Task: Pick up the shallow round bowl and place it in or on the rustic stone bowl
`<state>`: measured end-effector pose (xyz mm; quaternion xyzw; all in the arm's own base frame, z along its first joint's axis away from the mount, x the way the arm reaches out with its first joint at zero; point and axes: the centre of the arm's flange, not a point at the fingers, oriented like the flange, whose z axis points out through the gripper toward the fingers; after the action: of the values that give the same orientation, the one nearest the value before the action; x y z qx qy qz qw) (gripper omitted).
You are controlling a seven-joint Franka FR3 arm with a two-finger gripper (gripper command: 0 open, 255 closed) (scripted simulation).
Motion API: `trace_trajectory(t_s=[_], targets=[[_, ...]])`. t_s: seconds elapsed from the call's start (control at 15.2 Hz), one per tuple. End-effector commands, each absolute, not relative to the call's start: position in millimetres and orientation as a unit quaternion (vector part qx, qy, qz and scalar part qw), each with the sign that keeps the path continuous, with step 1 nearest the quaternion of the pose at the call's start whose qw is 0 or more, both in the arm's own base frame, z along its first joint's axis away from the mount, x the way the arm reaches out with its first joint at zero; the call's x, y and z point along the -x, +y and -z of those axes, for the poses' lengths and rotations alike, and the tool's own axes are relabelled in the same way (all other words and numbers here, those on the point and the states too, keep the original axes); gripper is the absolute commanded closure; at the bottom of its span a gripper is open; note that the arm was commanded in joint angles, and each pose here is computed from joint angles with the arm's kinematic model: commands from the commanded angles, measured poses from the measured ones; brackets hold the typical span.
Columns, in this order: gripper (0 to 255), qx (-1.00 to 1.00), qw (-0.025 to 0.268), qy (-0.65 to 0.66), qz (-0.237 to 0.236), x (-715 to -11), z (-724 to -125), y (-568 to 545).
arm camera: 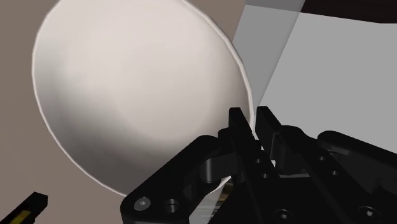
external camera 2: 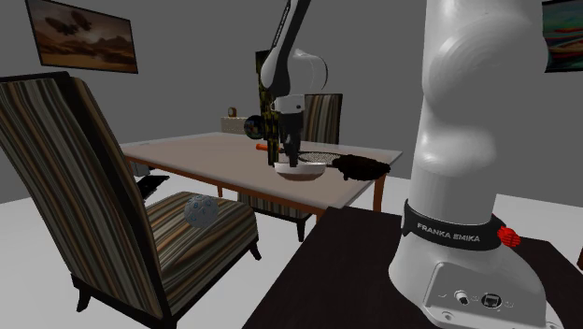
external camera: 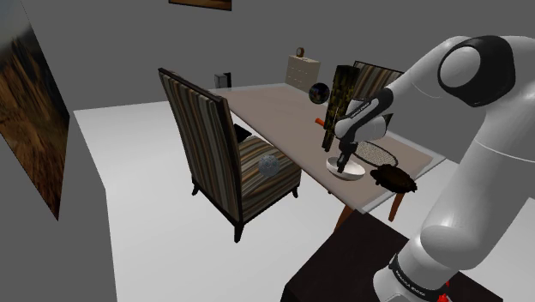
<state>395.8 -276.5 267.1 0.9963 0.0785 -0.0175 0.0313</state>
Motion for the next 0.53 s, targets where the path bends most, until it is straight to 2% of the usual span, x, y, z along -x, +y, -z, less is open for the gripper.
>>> trace_trajectory(t_s=[0.0, 0.46], targets=[[255, -0.996, 0.031, 0.078, 0.018, -396, -279, -276], [255, -0.996, 0.031, 0.078, 0.018, -396, -316, -276]])
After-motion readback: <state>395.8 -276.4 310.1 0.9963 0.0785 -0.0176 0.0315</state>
